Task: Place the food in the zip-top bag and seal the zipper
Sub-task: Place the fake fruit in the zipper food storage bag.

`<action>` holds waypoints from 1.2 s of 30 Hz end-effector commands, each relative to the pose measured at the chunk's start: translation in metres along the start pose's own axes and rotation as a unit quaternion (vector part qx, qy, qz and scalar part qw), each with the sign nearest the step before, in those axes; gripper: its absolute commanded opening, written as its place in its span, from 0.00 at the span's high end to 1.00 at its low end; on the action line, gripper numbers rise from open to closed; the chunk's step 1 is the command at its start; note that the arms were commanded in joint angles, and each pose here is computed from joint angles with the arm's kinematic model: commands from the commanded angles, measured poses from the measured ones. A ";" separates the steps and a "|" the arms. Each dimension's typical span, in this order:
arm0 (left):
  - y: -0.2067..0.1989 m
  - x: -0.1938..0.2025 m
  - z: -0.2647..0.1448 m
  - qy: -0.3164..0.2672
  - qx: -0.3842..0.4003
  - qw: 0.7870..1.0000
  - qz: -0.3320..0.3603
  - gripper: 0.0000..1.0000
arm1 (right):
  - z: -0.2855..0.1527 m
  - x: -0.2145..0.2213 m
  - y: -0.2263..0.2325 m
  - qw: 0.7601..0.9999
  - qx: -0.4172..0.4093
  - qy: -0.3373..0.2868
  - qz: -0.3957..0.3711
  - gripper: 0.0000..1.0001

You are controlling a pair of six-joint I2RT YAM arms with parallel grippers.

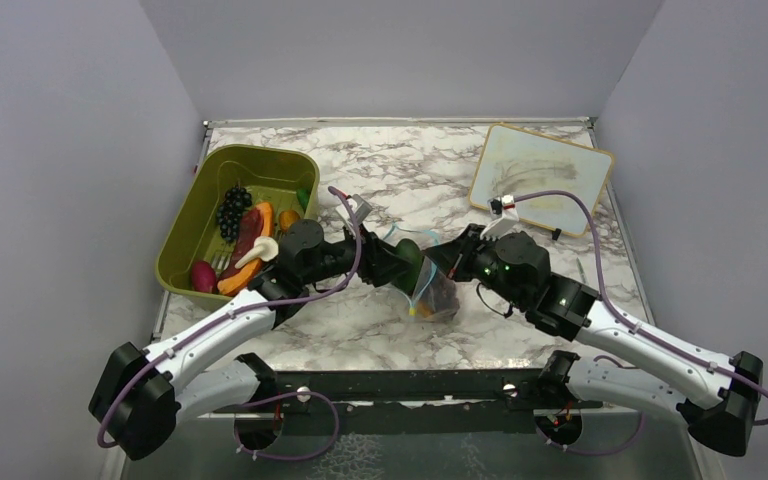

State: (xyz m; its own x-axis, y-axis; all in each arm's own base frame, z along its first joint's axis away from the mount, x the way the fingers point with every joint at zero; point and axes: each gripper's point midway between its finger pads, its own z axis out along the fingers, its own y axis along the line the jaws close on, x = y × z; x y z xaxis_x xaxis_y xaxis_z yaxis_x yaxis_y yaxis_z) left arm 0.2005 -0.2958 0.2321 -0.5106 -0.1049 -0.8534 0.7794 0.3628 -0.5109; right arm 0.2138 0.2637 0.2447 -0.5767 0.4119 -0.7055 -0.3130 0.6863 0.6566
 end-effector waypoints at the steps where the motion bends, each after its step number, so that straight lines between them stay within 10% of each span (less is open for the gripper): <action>1: 0.012 -0.004 0.007 -0.024 -0.031 0.999 0.019 0.58 | -0.009 -0.021 0.023 0.999 -0.040 -0.031 0.014 0.99; 14: 0.010 -0.010 0.009 -0.038 -0.044 0.998 0.013 0.25 | -0.009 -0.021 0.021 0.999 -0.037 -0.034 0.013 0.99; 26: -0.003 -0.041 -0.003 -0.062 -0.054 0.996 0.046 0.25 | -0.011 -0.016 0.014 0.999 -0.029 -0.028 0.004 0.99; 36: 0.034 -0.085 -0.037 -0.075 -0.226 0.963 0.124 0.25 | -0.015 -0.009 0.005 0.999 -0.028 -0.023 -0.017 0.99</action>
State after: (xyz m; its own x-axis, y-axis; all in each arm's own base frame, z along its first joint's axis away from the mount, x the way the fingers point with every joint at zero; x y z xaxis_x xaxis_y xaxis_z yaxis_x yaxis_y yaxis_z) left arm 0.2432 -0.2704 0.2841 -0.3339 -0.1417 -0.9319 0.6973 0.6281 -0.3453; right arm 0.2082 0.2552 0.2507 -0.5559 0.4175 -0.7188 -0.3370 0.6772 0.6541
